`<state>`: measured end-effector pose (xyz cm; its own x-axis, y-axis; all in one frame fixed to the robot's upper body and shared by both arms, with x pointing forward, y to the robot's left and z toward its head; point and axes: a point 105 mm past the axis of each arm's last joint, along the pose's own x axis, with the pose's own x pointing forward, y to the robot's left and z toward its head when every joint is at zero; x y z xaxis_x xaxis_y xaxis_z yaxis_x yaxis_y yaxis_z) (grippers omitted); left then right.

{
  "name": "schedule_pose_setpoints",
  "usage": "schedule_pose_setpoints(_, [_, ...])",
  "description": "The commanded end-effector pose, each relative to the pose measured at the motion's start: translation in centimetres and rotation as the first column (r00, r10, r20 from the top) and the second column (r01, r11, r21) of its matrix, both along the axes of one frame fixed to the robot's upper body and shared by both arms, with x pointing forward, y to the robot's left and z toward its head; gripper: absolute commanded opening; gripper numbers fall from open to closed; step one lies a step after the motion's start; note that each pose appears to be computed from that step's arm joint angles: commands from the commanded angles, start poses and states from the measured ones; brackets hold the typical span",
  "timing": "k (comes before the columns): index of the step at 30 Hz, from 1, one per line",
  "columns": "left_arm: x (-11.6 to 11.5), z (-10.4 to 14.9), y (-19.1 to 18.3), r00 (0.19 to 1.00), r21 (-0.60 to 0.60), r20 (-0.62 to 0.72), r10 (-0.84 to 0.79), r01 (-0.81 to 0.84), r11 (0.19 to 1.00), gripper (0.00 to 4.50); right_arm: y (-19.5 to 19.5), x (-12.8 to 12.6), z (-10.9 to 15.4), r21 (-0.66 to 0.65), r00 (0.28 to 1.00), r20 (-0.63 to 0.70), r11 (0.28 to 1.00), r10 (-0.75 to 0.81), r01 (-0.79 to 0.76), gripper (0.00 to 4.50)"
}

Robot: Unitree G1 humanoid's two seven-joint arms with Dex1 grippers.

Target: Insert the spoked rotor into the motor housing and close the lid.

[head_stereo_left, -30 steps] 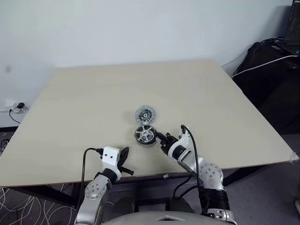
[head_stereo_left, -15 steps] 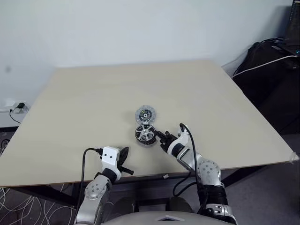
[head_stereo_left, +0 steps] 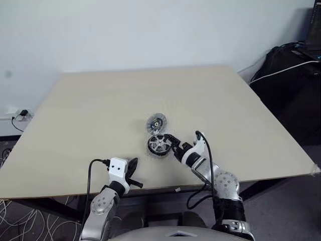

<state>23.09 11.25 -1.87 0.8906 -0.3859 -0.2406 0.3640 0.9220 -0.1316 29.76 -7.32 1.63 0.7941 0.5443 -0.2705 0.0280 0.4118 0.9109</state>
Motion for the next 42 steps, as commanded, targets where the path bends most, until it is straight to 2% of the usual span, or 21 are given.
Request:
schedule_pose_setpoints(1, [0.7, 1.4, -0.4, 0.998, -0.012, 0.056, -0.017, 0.018, 1.000, 0.00, 0.8, 0.3, 3.3, 0.057, 0.994, 0.112, 0.998, 0.010, -0.016, 4.21])
schedule_pose_setpoints(4, [0.7, 1.4, -0.5, 0.998, -0.013, 0.056, -0.022, 0.023, 1.000, 0.00, 0.8, 0.3, 4.2, 0.048, 0.990, 0.143, 0.999, 0.013, -0.020, 4.21])
schedule_pose_setpoints(6, [0.7, 1.4, -0.5, 0.998, -0.013, 0.057, -0.024, 0.025, 1.000, 0.00, 0.6, 0.4, 4.7, -0.007, 0.983, 0.182, 1.000, 0.012, -0.011, 4.21])
schedule_pose_setpoints(9, [0.8, 1.5, -0.6, 0.998, -0.014, 0.058, -0.024, 0.025, 1.000, 0.00, 0.3, 0.8, 5.6, -0.195, 0.953, 0.299, 0.981, 0.040, 0.020, 4.21])
schedule_pose_setpoints(11, [0.8, 1.5, -0.5, 0.998, -0.015, 0.058, -0.024, 0.025, 1.000, 0.00, 0.7, 0.9, 5.8, -0.359, 0.918, 0.377, 0.933, 0.122, 0.023, 4.21])
schedule_pose_setpoints(14, [0.8, 1.5, -0.6, 0.998, -0.015, 0.058, -0.024, 0.025, 1.000, 0.00, 2.0, 0.6, 4.9, -0.530, 0.873, 0.405, 0.848, 0.272, -0.018, 3.66])
schedule_pose_setpoints(19, [0.7, 1.5, -0.5, 0.998, -0.015, 0.057, -0.022, 0.023, 1.000, 0.00, 4.1, 0.4, 3.1, -0.708, 0.813, 0.370, 0.703, 0.450, -0.066, 2.14])
schedule_pose_setpoints(24, [0.6, 1.5, -0.4, 0.998, -0.016, 0.056, -0.014, 0.014, 1.000, 0.00, 5.1, 1.3, 2.5, -0.756, 0.796, 0.343, 0.650, 0.499, -0.082, 0.48])
schedule_pose_setpoints(26, [0.6, 1.5, -0.5, 0.998, -0.017, 0.056, -0.012, 0.013, 1.000, 0.00, 5.3, 1.8, 2.7, -0.770, 0.787, 0.346, 0.634, 0.511, -0.073, 0.04])
schedule_pose_setpoints(34, [0.6, 1.5, -0.5, 0.998, -0.017, 0.057, -0.012, 0.013, 1.000, 0.00, 6.0, 3.2, 3.5, -0.781, 0.769, 0.369, 0.623, 0.522, -0.048, 0.04])
schedule_pose_setpoints(40, [0.6, 1.5, -0.4, 0.998, -0.020, 0.056, -0.005, 0.007, 1.000, 0.00, 6.0, 2.8, 1.0, -0.817, 0.794, 0.263, 0.565, 0.548, -0.119, 0.04])
schedule_pose_setpoints(42, [0.5, 1.5, -0.4, 0.998, -0.020, 0.056, -0.003, 0.004, 1.000, 0.00, 5.4, 2.5, -0.8, -0.831, 0.825, 0.180, 0.531, 0.535, -0.164, 0.04])
